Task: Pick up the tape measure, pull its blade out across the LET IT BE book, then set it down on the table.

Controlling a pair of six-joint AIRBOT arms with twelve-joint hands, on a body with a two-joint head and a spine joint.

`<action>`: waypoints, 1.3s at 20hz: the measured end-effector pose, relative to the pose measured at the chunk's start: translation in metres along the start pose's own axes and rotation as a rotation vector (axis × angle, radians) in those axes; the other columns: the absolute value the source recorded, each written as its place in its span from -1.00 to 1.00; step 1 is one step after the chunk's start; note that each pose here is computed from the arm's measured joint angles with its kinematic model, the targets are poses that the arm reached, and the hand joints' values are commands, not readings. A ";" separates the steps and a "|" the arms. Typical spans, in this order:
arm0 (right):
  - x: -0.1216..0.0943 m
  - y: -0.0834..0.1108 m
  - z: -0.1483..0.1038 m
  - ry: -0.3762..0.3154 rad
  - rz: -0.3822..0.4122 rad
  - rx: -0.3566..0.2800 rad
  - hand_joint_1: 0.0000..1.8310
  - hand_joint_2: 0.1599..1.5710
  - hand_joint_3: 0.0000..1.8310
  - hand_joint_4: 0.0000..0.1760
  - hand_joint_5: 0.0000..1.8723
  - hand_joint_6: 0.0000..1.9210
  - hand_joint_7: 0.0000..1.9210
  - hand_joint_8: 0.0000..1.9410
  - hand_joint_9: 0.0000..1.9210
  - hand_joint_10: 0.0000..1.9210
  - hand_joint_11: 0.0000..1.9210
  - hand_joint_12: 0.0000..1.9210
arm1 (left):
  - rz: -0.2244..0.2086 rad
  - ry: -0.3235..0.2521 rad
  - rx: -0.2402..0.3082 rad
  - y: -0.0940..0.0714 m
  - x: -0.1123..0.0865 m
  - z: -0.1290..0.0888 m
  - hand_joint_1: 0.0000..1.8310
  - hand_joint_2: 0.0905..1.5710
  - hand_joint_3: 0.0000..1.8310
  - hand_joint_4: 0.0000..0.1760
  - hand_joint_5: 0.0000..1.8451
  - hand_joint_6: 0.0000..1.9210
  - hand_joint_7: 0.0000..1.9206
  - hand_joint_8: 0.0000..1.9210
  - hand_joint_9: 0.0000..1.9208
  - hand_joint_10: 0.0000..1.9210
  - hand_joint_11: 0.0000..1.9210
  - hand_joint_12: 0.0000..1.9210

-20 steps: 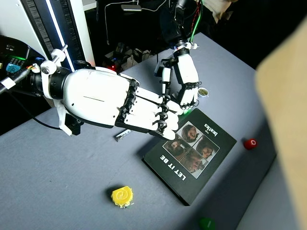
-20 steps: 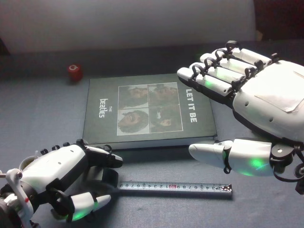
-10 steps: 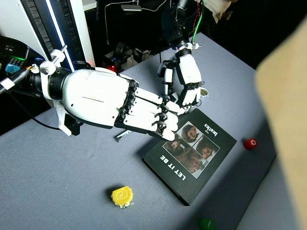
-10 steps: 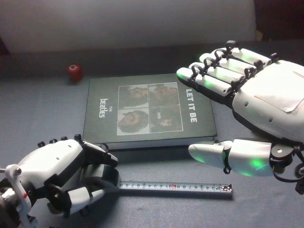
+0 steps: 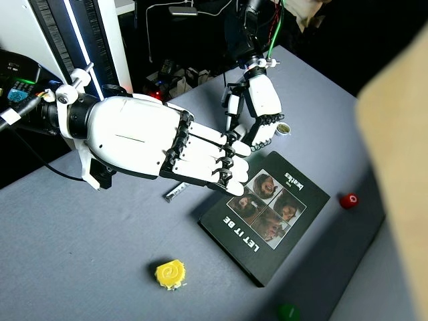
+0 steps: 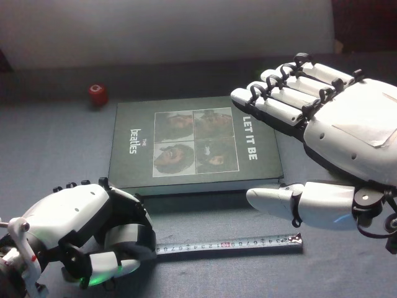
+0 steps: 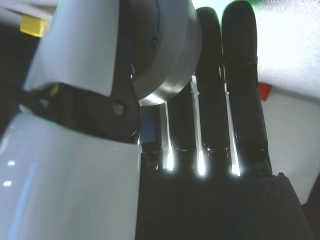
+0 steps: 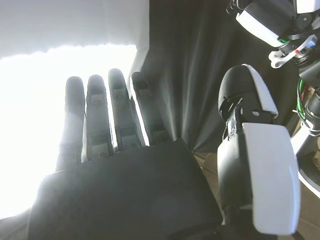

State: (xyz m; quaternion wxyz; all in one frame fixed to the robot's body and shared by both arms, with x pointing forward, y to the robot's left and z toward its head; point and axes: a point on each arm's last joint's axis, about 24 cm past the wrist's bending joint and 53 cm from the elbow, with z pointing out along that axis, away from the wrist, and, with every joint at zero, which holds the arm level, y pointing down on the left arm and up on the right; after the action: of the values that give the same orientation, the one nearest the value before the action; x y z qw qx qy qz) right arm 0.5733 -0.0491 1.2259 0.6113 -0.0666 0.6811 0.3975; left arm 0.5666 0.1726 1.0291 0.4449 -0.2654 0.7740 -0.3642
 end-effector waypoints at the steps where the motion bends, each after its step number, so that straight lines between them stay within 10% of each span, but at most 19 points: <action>1: 0.000 0.001 0.000 0.000 0.001 -0.003 -0.89 0.37 -1.00 -1.00 -0.90 -1.00 -0.84 -1.00 -0.90 -1.00 -1.00 -0.61 | -0.001 0.000 0.003 -0.001 0.000 0.001 0.51 0.33 -1.00 -1.00 0.19 -0.35 0.13 -0.13 -0.04 0.24 -0.12 0.06; 8: -0.005 0.004 -0.001 -0.023 0.015 -0.008 -0.89 0.37 -1.00 -1.00 -0.90 -1.00 -0.84 -1.00 -0.90 -1.00 -1.00 -0.61 | -0.041 0.007 0.063 -0.038 -0.010 0.012 0.52 0.32 -1.00 -1.00 0.22 -0.38 0.14 -0.15 -0.03 0.24 -0.09 0.07; 12: -0.016 0.009 -0.012 -0.049 -0.041 -0.003 -0.55 0.28 -1.00 -1.00 -0.88 -0.99 -0.85 -1.00 -0.89 -1.00 -1.00 -0.61 | -0.056 0.011 0.053 -0.046 -0.020 0.011 0.52 0.33 -1.00 -1.00 0.19 -0.35 0.14 -0.13 -0.04 0.24 -0.13 0.07; 20: -0.049 0.020 0.010 -0.045 -0.001 0.066 -0.05 0.35 -1.00 -1.00 -0.49 -0.95 -0.43 -0.96 -0.47 -0.92 -0.93 0.18 | -0.104 -0.025 0.083 -0.088 -0.053 0.022 0.52 0.32 -1.00 -1.00 0.20 -0.39 0.15 -0.15 -0.03 0.24 -0.12 0.08; 26: -0.046 0.011 0.039 0.033 0.001 0.044 0.06 0.41 -1.00 -1.00 -0.27 -0.96 -0.21 -0.98 -0.29 -0.89 -0.78 0.32 | -0.178 -0.055 0.074 -0.095 -0.072 0.030 0.52 0.32 -1.00 -1.00 0.24 -0.42 0.14 -0.14 -0.04 0.23 -0.12 0.11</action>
State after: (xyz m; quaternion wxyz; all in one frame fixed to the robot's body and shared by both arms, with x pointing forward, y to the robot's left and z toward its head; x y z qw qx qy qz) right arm 0.6085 -0.0353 1.2746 0.6012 -0.0594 0.6997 0.3815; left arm 0.6345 0.1594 1.1309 0.4411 -0.3264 0.7209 -0.4233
